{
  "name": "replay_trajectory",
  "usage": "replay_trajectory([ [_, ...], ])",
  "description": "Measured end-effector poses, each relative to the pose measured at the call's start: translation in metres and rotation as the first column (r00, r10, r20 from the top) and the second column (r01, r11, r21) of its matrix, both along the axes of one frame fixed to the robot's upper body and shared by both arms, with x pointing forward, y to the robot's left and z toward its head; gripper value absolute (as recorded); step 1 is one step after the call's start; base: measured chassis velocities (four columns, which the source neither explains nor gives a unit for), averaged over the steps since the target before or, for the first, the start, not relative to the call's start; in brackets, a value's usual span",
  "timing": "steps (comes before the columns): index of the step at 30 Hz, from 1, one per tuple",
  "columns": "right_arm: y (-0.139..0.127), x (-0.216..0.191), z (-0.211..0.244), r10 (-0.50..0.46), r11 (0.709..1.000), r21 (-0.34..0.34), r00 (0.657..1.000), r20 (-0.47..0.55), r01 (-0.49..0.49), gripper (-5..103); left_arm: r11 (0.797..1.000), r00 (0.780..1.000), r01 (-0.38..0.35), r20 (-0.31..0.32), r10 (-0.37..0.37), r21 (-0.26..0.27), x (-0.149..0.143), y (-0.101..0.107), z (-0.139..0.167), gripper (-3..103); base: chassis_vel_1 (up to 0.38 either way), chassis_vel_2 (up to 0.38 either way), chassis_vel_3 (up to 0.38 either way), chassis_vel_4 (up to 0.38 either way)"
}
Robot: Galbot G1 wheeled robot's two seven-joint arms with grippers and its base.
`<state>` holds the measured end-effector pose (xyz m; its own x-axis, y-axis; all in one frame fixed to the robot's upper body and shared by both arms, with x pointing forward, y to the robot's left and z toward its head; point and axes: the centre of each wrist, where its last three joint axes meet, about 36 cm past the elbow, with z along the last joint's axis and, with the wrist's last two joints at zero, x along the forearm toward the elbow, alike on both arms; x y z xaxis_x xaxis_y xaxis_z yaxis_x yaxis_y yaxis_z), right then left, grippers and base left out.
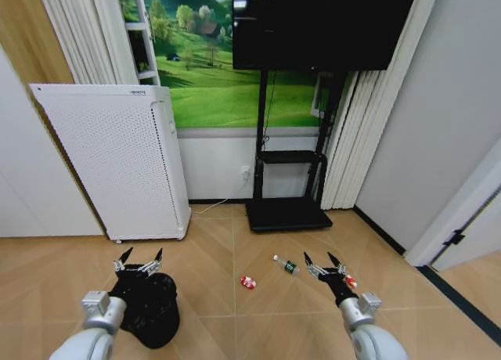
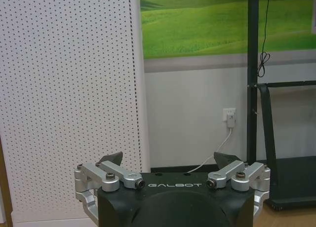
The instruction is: Pick up the trash bin and place the garbage on the floor into it.
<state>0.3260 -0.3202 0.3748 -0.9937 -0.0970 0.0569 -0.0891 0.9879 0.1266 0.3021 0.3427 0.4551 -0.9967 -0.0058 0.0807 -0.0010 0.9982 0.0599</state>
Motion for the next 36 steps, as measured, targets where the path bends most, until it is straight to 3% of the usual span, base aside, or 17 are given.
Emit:
replay_trajectory([
  [28, -0.001, 0.008, -0.004, -0.003, 1.000, 0.005, 1.000, -0.015, 0.003, 100, 1.000, 1.000, -0.005, -0.009, 0.005, -0.011, 0.007, 0.002, -0.004, 100, 0.000, 0.000, 0.000, 0.000],
  [33, -0.002, 0.009, -0.006, -0.005, 1.000, 0.006, 1.000, -0.022, 0.005, 100, 0.998, 0.998, -0.056, -0.026, 0.056, -0.006, 0.001, -0.001, -0.002, 100, 0.000, 0.000, 0.000, 0.000],
  [36, -0.006, 0.006, -0.007, -0.017, 1.000, 0.002, 1.000, -0.024, 0.017, 100, 0.996, 0.994, -0.090, -0.068, 0.088, -0.024, -0.008, -0.006, 0.002, 100, 0.000, 0.000, 0.000, 0.000],
])
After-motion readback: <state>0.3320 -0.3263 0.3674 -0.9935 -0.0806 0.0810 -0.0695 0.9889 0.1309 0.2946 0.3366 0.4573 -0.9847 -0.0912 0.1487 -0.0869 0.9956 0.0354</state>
